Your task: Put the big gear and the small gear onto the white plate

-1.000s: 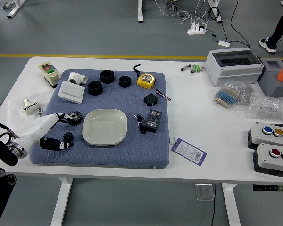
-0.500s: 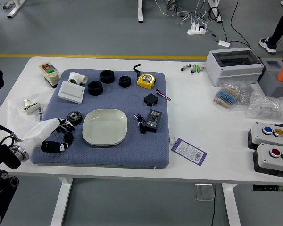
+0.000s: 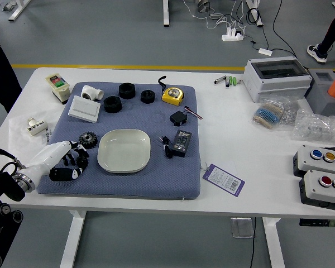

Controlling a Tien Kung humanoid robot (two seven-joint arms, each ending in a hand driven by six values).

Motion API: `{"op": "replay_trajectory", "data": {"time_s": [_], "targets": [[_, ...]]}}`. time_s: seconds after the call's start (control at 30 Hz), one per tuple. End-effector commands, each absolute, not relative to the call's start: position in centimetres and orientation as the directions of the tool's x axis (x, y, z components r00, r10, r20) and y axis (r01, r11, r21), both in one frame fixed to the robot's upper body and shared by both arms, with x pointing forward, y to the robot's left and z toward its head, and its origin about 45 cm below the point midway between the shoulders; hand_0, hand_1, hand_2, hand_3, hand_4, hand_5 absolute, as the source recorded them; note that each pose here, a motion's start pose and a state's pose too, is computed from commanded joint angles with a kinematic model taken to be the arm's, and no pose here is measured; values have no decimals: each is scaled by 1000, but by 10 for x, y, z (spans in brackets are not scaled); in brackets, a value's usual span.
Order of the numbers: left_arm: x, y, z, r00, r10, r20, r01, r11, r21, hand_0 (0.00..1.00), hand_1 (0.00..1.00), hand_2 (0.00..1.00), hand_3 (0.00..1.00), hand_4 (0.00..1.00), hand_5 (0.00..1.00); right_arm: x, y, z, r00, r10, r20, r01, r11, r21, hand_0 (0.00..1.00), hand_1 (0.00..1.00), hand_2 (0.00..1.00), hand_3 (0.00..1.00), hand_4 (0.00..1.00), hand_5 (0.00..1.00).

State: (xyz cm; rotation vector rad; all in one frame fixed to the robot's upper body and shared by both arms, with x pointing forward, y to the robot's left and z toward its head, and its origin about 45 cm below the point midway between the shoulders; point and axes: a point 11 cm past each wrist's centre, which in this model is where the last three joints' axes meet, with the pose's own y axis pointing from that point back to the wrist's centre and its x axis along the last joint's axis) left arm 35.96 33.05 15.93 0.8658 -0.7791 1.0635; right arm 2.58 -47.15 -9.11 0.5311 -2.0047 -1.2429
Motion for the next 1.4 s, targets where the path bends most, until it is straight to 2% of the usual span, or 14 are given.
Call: {"op": "replay_trajectory", "data": {"time_s": [0.23,0.5,0.53,0.7,0.73,0.9,0.93,1.1,1.13,1.2,1.4], "targets": [[363,313,179,252,387,887,-948,285,145,315,410,459,503,2,2,26,-472,-91,-666,-658,352,22,454,891,711,719,750,565,796,656],[371,266,199,242,388,889,-911,406,71,315,409,460,513,18,2,29,-474,-90,-670,-654,351,18,459,888,711,720,750,565,795,657],[373,261,200,245,390,888,-906,419,66,335,445,504,573,612,2,29,-474,-90,-671,-653,351,17,459,888,711,719,750,566,795,658],[383,243,196,260,360,896,-892,444,80,335,445,504,573,612,2,32,-475,-89,-676,-649,349,13,463,886,711,719,750,566,795,658],[385,241,195,259,350,900,-892,444,84,393,555,661,663,998,211,32,-476,-89,-677,-649,349,12,464,886,711,718,750,566,795,658],[396,239,189,268,321,908,-903,412,121,393,555,661,663,998,211,33,-477,-88,-679,-646,349,11,467,884,711,718,750,566,795,658],[398,240,187,279,317,906,-906,401,138,561,715,913,844,998,373,33,-477,-88,-679,-646,349,11,467,884,711,718,750,565,796,659],[400,243,184,294,319,901,-911,378,164,561,715,913,844,998,373,33,-477,-88,-679,-645,350,12,467,884,711,718,750,565,796,659],[400,243,184,296,318,901,-911,377,166,601,748,940,858,998,418,33,-477,-88,-680,-645,350,12,467,884,711,718,749,565,796,659],[400,245,185,295,319,901,-912,376,166,601,748,940,858,998,418,33,-477,-88,-679,-646,350,12,467,884,711,718,749,565,796,659],[403,258,204,228,342,912,-932,349,103,630,762,942,858,998,420,33,-476,-88,-678,-647,347,11,464,886,711,717,749,565,796,659]]}}
